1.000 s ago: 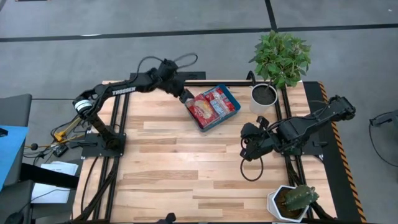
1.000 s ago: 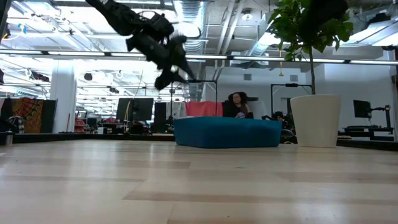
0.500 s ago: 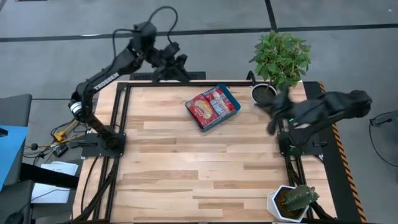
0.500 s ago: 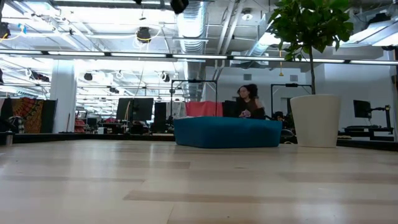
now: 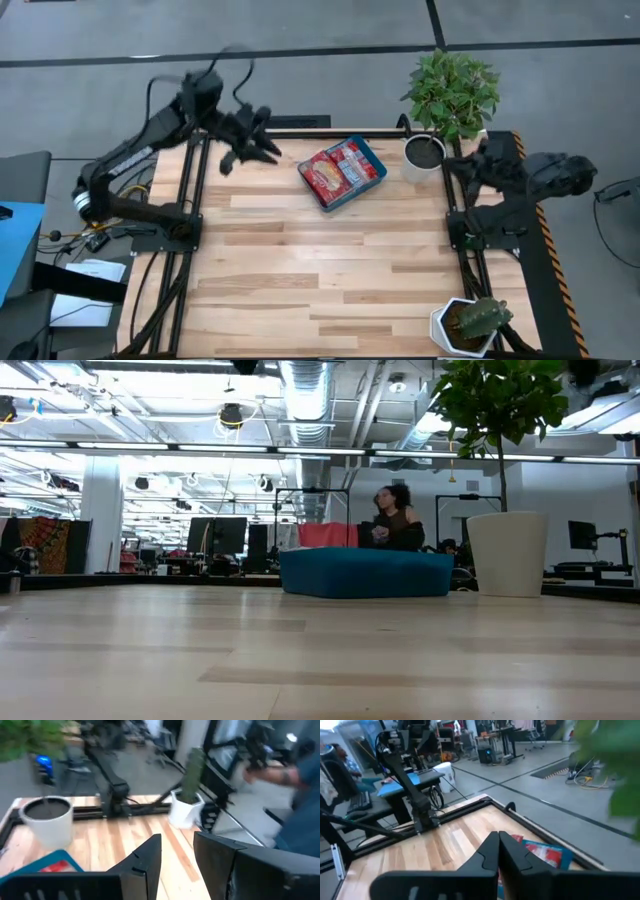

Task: Sort popcorn bags into baskets
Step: Return to Home Position

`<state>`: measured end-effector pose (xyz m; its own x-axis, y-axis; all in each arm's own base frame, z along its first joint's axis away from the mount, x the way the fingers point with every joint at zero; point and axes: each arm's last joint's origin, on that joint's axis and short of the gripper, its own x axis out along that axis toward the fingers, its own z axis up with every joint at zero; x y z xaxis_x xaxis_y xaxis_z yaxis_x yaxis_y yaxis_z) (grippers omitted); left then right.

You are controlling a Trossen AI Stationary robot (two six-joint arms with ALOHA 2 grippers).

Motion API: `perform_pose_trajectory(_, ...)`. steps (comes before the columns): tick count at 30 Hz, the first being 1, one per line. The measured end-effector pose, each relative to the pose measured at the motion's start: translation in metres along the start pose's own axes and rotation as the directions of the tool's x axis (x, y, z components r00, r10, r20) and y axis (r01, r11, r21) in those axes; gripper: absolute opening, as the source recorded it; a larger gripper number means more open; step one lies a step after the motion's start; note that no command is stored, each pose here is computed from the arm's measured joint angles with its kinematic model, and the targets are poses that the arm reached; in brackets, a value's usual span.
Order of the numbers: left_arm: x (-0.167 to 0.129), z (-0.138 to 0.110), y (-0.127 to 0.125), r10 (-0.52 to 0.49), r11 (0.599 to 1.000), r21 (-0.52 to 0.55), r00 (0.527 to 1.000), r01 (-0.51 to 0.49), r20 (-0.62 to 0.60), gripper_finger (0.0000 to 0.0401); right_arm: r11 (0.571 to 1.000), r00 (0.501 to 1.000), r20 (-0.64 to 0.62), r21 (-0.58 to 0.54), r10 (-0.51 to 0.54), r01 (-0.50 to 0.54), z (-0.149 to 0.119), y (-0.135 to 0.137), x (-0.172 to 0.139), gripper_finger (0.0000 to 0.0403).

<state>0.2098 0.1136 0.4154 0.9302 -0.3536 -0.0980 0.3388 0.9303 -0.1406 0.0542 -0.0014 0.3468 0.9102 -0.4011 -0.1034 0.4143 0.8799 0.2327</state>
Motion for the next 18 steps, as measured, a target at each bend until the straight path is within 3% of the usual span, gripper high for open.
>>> perform_pose_trajectory(7,-0.017,-0.081,-0.033,0.121,0.989,-0.11,0.964,-0.097,0.236,0.0105,0.988,0.998,0.07,0.155,-0.003,-0.008,-0.057,-0.011,0.011,0.0023)
perform_pose_trajectory(11,-0.034,-0.128,-0.056,0.182,0.971,-0.205,0.939,-0.124,0.293,0.0105,0.976,0.993,0.117,0.216,-0.005,-0.021,-0.068,-0.018,0.009,0.0032)
perform_pose_trajectory(18,-0.061,-0.188,-0.09,0.288,0.95,-0.249,0.842,-0.19,0.457,0.0105,0.971,0.987,0.156,0.24,-0.042,0.004,-0.081,-0.027,0.007,0.0024)
